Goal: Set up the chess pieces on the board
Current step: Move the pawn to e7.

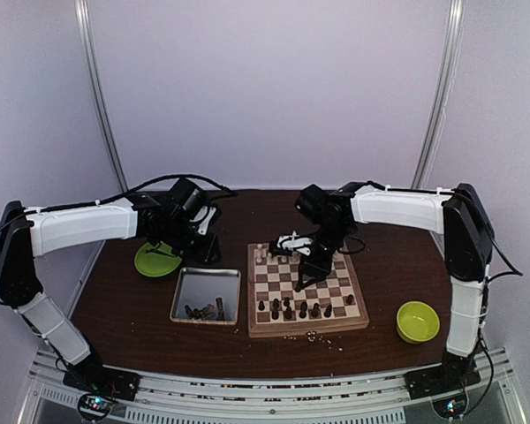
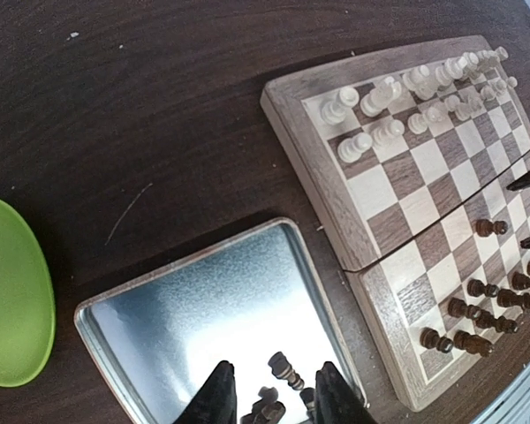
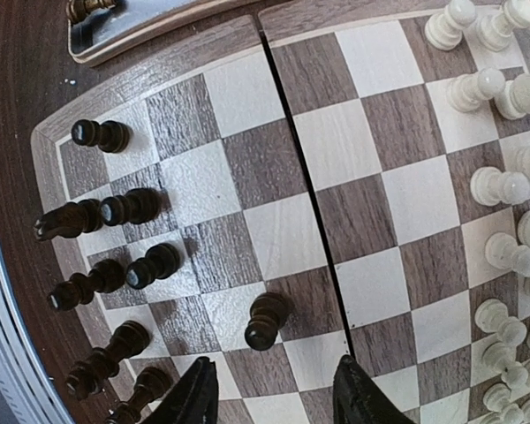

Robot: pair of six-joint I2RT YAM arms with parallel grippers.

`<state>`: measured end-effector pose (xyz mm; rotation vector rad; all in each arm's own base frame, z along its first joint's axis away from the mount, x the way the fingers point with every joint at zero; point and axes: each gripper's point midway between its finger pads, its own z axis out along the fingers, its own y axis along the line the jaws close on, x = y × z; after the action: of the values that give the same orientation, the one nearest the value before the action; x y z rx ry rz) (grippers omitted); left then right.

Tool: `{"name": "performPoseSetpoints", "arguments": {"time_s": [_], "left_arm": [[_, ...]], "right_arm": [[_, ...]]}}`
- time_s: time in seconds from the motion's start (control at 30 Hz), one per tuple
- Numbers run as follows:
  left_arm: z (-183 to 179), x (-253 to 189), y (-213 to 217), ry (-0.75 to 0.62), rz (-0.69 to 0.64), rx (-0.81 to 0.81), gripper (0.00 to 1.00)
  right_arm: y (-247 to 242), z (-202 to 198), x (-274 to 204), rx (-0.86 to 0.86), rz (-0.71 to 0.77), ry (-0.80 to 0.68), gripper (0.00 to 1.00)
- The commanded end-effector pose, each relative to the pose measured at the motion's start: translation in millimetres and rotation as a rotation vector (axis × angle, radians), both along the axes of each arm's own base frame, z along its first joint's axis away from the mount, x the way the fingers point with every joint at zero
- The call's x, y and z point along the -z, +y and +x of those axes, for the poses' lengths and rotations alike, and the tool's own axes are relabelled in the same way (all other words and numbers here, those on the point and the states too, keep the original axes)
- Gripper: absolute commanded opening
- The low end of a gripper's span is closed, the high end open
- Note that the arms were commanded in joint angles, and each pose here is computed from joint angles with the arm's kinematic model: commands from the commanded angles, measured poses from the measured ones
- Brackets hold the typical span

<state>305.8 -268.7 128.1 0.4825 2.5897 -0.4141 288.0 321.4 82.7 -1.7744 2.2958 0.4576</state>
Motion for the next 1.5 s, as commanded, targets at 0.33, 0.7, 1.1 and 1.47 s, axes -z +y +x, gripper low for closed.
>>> {"name": "performPoseSetpoints", "arguments": {"time_s": [0.33, 0.7, 1.1, 1.47], "left_arm": [[6.9, -18.7, -9.2, -0.069, -0.073, -0.003, 0.31], [3.2, -5.6, -8.6, -0.037, -0.067, -0.006, 0.31], [1.3, 1.0, -8.4, -0.023, -0.060, -0.002, 0.31], [-2.8, 8.7, -6.2, -0.006, -0.048, 0.004, 0.31]], "right_arm": [[10.5, 1.7, 16.8, 0.003, -0.056, 0.035, 0.38], [16.2, -1.4, 21.0, -0.001, -0.048, 0.065, 0.17], [7.0, -31.2, 1.1, -0.053, 0.006, 0.101, 0.09], [10.0, -51.5, 9.0, -0.107, 0.001, 0.150, 0.09]]}}
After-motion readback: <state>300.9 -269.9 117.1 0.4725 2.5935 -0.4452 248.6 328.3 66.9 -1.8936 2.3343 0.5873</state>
